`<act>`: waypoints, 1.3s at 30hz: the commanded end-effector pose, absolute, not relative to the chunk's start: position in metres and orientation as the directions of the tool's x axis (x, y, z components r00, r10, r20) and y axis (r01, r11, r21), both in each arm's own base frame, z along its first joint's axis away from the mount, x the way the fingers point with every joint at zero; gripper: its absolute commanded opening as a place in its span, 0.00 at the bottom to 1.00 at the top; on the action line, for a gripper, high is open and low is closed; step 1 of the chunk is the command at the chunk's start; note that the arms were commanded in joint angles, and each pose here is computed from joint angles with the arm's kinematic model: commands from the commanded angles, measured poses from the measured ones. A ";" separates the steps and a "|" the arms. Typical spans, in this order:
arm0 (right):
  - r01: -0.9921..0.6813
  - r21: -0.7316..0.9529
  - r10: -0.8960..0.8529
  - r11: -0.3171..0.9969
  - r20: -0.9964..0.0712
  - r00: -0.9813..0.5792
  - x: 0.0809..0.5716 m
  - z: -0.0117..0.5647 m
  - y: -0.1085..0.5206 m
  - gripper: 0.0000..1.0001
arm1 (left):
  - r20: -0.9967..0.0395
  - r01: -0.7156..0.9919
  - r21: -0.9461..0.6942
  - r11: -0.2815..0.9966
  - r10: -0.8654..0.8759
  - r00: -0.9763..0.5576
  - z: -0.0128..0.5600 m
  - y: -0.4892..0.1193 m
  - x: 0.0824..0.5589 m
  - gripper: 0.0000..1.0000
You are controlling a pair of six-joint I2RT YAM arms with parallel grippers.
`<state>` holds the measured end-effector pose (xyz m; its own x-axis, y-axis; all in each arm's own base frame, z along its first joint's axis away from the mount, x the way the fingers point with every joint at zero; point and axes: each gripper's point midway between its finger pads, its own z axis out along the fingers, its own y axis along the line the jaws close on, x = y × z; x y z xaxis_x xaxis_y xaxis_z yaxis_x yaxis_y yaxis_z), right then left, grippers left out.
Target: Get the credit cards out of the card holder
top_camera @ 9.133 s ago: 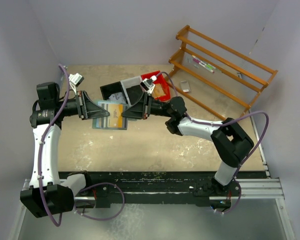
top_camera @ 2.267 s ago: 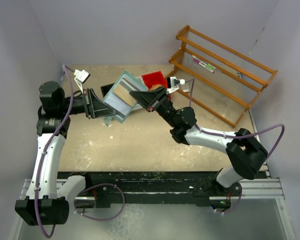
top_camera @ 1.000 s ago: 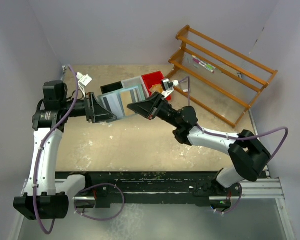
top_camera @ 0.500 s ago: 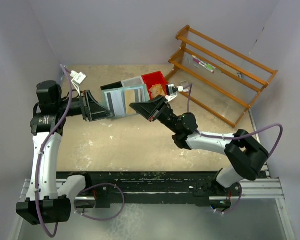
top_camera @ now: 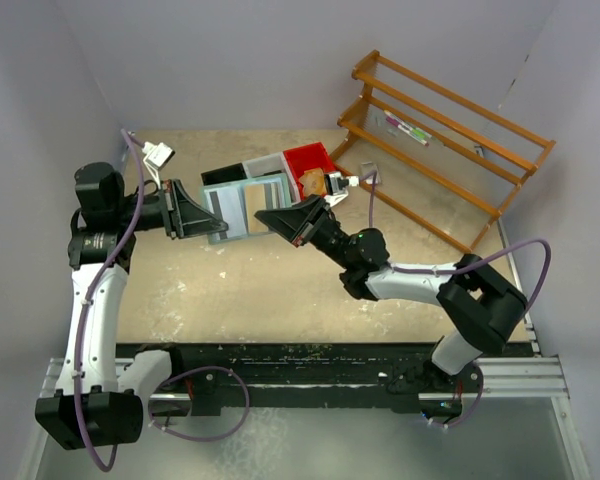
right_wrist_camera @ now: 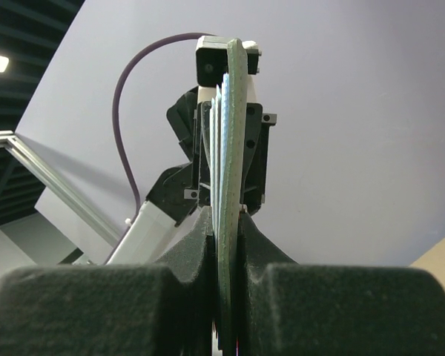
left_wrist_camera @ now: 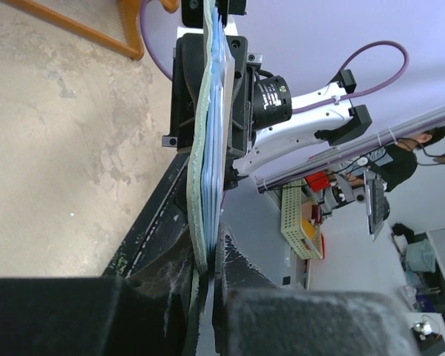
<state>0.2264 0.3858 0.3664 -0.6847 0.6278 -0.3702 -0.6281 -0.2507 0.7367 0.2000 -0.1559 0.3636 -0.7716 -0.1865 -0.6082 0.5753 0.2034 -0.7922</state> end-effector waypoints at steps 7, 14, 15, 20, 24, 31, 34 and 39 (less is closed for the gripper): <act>-0.539 0.823 0.533 -0.179 -0.379 -0.757 0.244 0.337 0.365 0.52 | -0.674 0.650 -0.738 0.182 -0.150 -0.723 0.377 -0.155 0.189 0.00; -0.552 0.758 0.504 0.348 -0.648 -0.571 0.291 0.304 0.308 0.88 | -0.710 0.634 -0.687 0.355 -0.142 -0.690 0.357 -0.146 0.206 0.00; -0.556 0.711 0.474 0.430 -0.703 -0.531 0.296 0.305 0.301 0.89 | -0.709 0.618 -0.679 0.397 -0.136 -0.692 0.350 -0.143 0.212 0.00; -0.631 0.626 0.379 0.458 -0.780 -0.498 0.291 0.340 0.309 0.79 | -0.660 0.480 -0.647 0.592 -0.120 -0.742 0.304 -0.121 0.242 0.00; -0.721 0.614 0.328 0.320 -0.786 -0.524 0.270 0.365 0.346 0.74 | -0.609 0.449 -0.685 0.574 -0.111 -0.786 0.292 -0.122 0.243 0.01; -0.766 0.636 0.195 0.094 -0.766 -0.612 0.241 0.374 0.406 0.70 | -0.601 0.507 -0.743 0.437 -0.102 -0.793 0.310 -0.136 0.226 0.01; -0.755 0.653 0.171 0.055 -0.752 -0.637 0.237 0.372 0.418 0.65 | -0.587 0.507 -0.763 0.401 -0.102 -0.803 0.312 -0.139 0.221 0.01; -0.730 0.681 0.145 0.056 -0.729 -0.669 0.236 0.360 0.425 0.60 | -0.573 0.508 -0.783 0.359 -0.100 -0.813 0.316 -0.142 0.217 0.01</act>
